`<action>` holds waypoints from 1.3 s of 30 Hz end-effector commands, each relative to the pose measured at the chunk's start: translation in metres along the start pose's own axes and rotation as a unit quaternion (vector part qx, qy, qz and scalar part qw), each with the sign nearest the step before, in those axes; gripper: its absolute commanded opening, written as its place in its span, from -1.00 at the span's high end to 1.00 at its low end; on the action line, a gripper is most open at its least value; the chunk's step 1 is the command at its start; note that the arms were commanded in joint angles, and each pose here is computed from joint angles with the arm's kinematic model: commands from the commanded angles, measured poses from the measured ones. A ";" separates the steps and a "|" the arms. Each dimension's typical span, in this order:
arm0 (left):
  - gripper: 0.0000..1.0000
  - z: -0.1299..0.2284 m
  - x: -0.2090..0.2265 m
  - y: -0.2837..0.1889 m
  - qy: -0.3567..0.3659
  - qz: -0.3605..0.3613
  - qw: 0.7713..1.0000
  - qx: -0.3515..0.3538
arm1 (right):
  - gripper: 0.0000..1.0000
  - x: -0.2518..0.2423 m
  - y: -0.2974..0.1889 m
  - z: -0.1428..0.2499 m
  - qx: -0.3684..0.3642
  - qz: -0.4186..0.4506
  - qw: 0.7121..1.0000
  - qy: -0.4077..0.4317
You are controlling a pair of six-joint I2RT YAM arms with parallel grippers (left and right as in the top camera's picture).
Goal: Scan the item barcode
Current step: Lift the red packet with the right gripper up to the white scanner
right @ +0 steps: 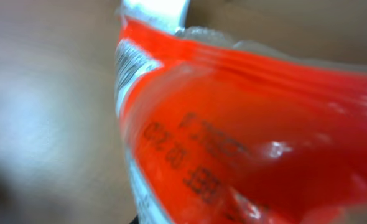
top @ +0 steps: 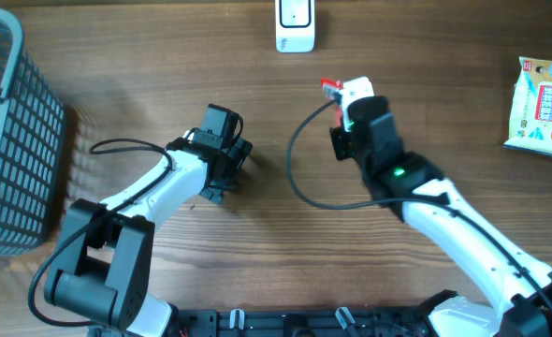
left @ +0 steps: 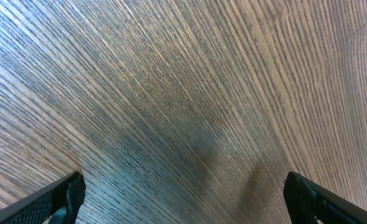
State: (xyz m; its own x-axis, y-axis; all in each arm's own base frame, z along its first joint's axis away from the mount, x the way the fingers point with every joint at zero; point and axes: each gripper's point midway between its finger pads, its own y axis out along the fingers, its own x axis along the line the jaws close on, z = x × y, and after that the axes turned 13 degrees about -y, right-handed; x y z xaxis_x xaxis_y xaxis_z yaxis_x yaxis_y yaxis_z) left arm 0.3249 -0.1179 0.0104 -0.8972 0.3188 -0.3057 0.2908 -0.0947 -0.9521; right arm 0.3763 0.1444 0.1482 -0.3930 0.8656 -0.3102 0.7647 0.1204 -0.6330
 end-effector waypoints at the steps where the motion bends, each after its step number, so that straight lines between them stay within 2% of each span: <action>1: -1.00 -0.008 0.005 0.003 -0.003 -0.007 1.000 -0.018 | 0.91 -0.064 -0.042 -0.049 -0.048 0.292 0.954 -0.046; 4: -1.00 -0.008 0.004 0.004 -0.003 -0.005 1.000 -0.018 | 0.91 -0.066 -0.042 -0.078 -0.092 0.319 0.941 -0.070; 7: -1.00 -0.008 0.004 0.004 -0.003 -0.005 1.000 -0.018 | 0.91 -0.069 -0.037 -0.107 -0.136 0.365 0.914 -0.113; 12: -1.00 -0.008 0.004 0.004 -0.003 -0.005 1.000 -0.018 | 0.91 -0.057 -0.022 -0.143 -0.224 0.440 0.848 -0.195; 17: -1.00 -0.008 0.004 0.004 -0.003 -0.005 1.000 -0.018 | 0.91 -0.026 0.050 -0.162 -0.227 0.433 0.813 -0.316; 19: -1.00 -0.008 0.004 0.004 -0.003 -0.005 1.000 -0.018 | 0.91 -0.035 0.066 -0.181 -0.236 0.451 0.799 -0.319; 22: -1.00 -0.008 0.004 0.004 -0.003 -0.005 1.000 -0.018 | 0.91 -0.046 0.095 -0.200 -0.222 0.448 0.796 -0.341; 25: -1.00 -0.008 0.004 0.004 -0.003 -0.005 1.000 -0.018 | 0.91 -0.042 0.129 -0.202 -0.213 0.397 0.801 -0.395; 29: -1.00 -0.008 0.004 0.004 -0.003 -0.005 1.000 -0.018 | 0.91 -0.032 0.138 -0.205 -0.241 0.365 0.790 -0.430; 33: -1.00 -0.008 0.004 0.004 -0.003 -0.005 1.000 -0.018 | 0.91 -0.006 0.184 -0.167 -0.180 0.271 0.803 -0.499; 37: -1.00 -0.008 0.004 0.004 -0.003 -0.005 1.000 -0.018 | 0.91 0.001 0.200 -0.154 -0.171 0.271 0.772 -0.549; 39: -1.00 -0.008 0.004 0.004 -0.003 -0.005 1.000 -0.018 | 0.91 0.000 0.203 -0.150 -0.166 0.268 0.768 -0.557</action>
State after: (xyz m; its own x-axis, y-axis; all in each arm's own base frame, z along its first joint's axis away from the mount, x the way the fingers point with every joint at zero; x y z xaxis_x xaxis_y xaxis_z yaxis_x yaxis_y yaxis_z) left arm 0.3276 -0.1157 0.0110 -0.8949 0.3180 -0.3132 0.3036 -0.0807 -0.9494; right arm 0.6040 0.2382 0.1235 -0.0569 -0.0514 -0.9971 0.9886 0.1363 -0.0635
